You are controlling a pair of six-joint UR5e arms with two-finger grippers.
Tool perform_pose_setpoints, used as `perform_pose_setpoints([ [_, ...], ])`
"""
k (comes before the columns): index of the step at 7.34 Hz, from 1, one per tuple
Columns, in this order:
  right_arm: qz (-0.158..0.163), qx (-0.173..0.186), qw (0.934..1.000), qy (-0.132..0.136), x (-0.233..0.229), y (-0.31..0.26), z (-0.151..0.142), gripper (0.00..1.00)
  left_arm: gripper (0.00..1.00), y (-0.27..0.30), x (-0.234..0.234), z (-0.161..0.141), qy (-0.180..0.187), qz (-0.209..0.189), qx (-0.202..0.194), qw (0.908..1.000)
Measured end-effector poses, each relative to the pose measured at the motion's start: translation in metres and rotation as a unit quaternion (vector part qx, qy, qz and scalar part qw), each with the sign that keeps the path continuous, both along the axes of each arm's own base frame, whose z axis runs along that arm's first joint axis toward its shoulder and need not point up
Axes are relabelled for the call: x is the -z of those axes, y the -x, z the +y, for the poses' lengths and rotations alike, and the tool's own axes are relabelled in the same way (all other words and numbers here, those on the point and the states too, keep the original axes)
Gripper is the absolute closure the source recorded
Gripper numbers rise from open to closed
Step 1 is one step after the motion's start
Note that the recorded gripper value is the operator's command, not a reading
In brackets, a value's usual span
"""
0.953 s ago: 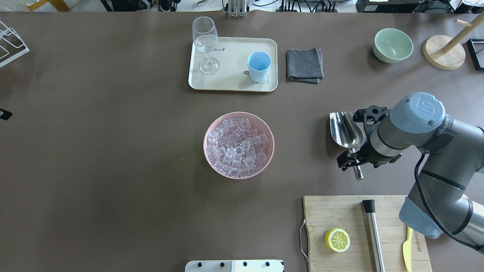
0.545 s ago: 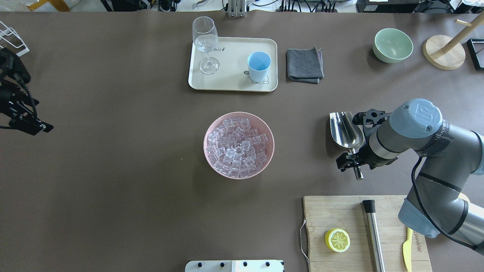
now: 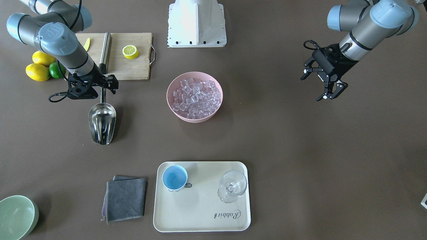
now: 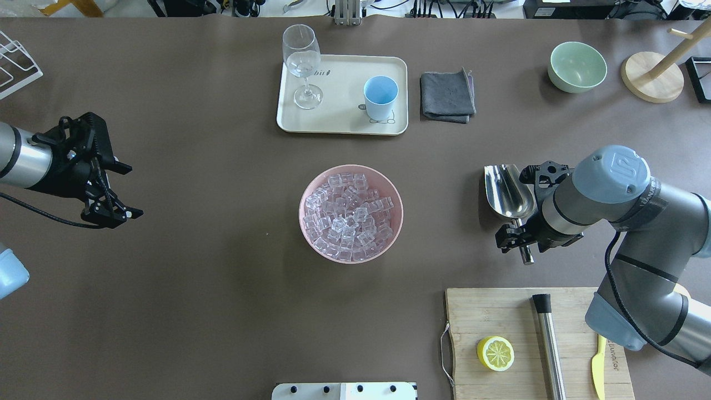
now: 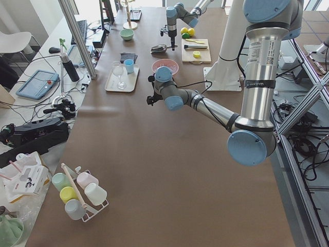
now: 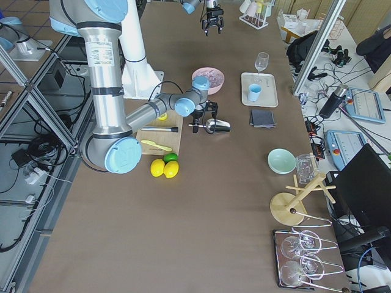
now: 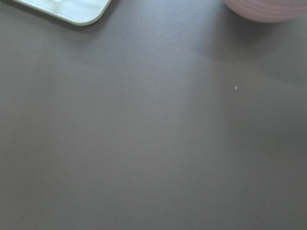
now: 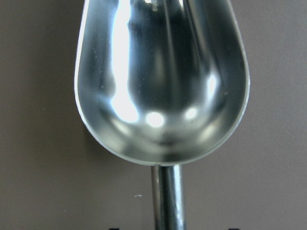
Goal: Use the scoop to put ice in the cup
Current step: 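Lift the scoop with the right gripper while the left gripper moves beside the pink bowl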
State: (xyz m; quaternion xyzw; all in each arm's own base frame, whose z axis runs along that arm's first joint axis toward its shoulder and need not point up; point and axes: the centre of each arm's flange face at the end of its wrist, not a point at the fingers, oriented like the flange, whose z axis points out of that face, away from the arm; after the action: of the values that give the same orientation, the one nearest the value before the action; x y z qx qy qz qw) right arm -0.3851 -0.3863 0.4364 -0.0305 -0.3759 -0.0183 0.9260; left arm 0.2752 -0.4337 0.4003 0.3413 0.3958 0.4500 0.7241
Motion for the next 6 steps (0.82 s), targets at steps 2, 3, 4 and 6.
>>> perform_pose_setpoints([
  [2,-0.001,0.0,1.0,0.002,0.002,-0.001,0.001,0.88,0.02,-0.015,0.012,0.01,-0.034,0.014,0.0,0.9993],
  [3,-0.001,0.0,1.0,0.003,0.002,-0.001,0.001,1.0,0.02,-0.034,0.016,0.015,-0.044,0.022,-0.015,0.9987],
  [4,-0.002,0.001,1.0,0.003,0.003,-0.001,0.001,1.0,0.02,-0.062,0.018,0.024,-0.064,0.041,-0.037,0.9964],
  [6,-0.003,0.002,1.0,0.004,0.005,-0.001,0.002,1.0,0.02,-0.091,0.016,0.03,-0.094,0.075,-0.056,0.9912],
])
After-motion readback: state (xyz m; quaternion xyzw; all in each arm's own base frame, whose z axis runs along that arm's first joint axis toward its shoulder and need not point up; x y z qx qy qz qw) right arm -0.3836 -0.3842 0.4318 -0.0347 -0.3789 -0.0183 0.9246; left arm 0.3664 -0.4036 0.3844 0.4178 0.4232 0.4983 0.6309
